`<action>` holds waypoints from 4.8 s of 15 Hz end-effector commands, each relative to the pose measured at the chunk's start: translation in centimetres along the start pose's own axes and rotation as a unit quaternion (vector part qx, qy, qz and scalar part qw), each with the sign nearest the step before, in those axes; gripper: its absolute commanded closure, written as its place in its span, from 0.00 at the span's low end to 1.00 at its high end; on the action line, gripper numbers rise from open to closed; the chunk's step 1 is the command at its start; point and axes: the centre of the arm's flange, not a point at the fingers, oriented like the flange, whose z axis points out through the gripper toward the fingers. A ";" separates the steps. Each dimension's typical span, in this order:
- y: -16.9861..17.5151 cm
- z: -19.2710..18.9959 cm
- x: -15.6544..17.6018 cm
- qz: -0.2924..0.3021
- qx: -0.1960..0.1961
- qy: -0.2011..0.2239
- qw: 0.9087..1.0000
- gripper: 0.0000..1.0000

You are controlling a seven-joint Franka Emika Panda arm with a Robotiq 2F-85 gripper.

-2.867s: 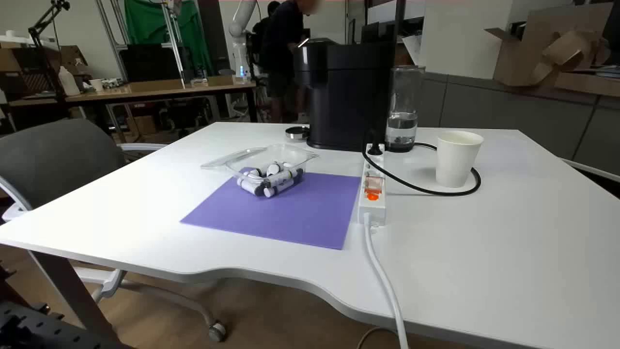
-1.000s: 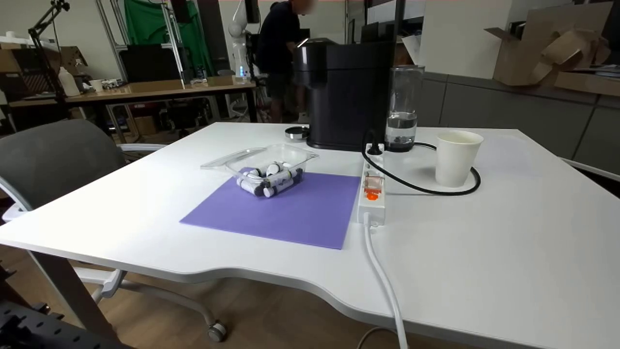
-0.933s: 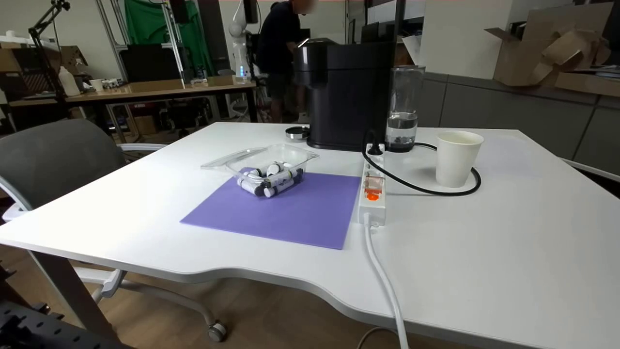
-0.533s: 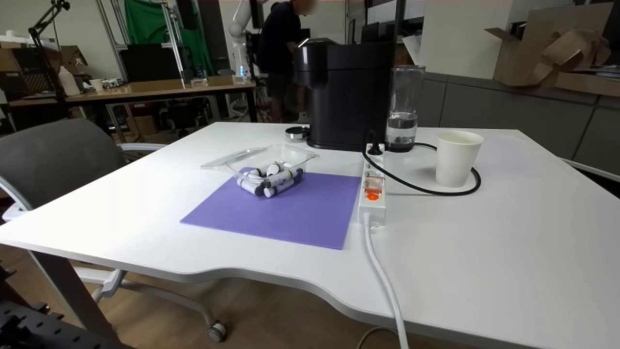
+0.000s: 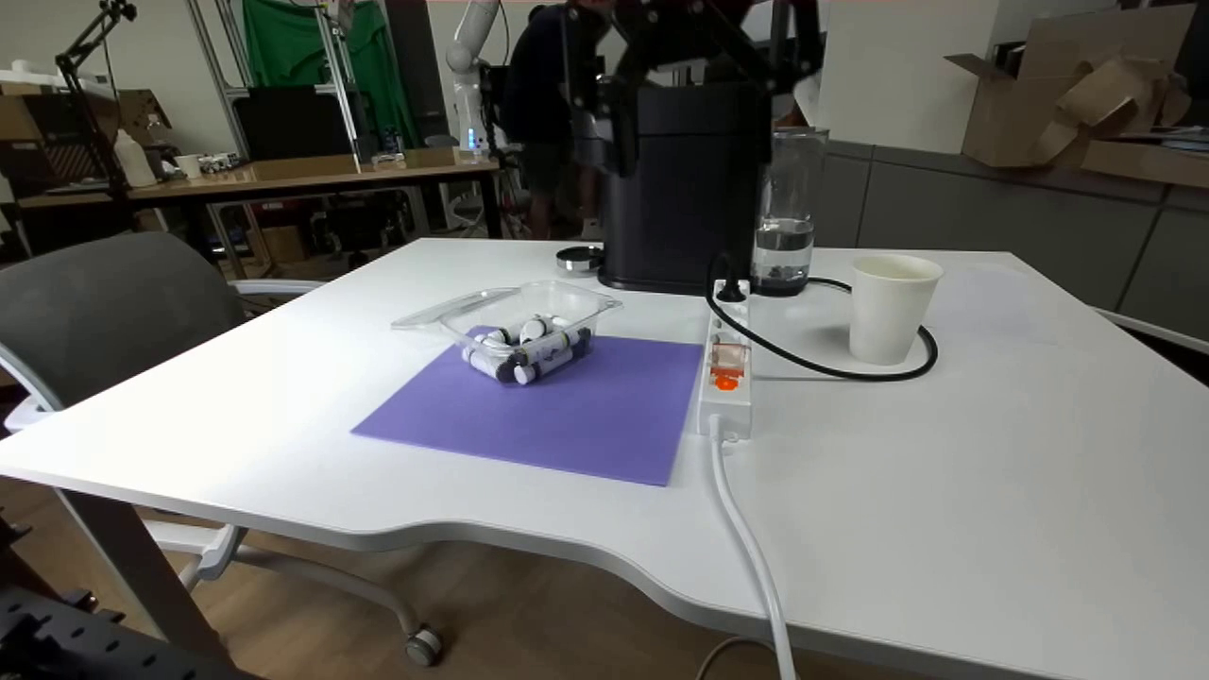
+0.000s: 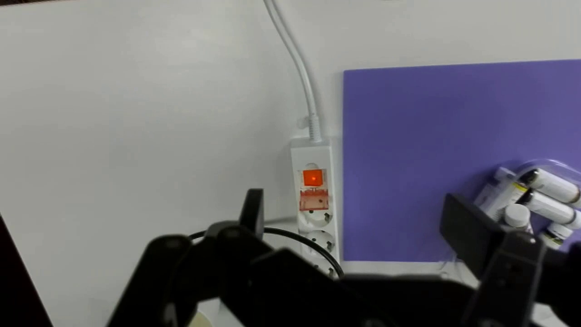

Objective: Turn off the big switch on the adapter

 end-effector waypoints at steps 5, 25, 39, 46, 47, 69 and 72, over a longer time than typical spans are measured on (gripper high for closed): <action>0.7 8.1 7.3 -0.008 0.019 -0.030 0.999 0.32; -0.4 12.5 7.8 -0.066 0.028 -0.057 0.996 1.00; 0.8 17.1 6.8 -0.073 0.015 -0.044 0.996 1.00; 2.0 18.6 7.9 -0.063 0.016 -0.050 0.997 1.00; 2.0 18.7 8.2 -0.064 0.016 -0.050 0.997 1.00; -0.3 23.3 7.3 -0.019 -0.012 -0.031 0.999 1.00; -0.1 24.7 5.9 0.024 0.022 -0.053 0.998 1.00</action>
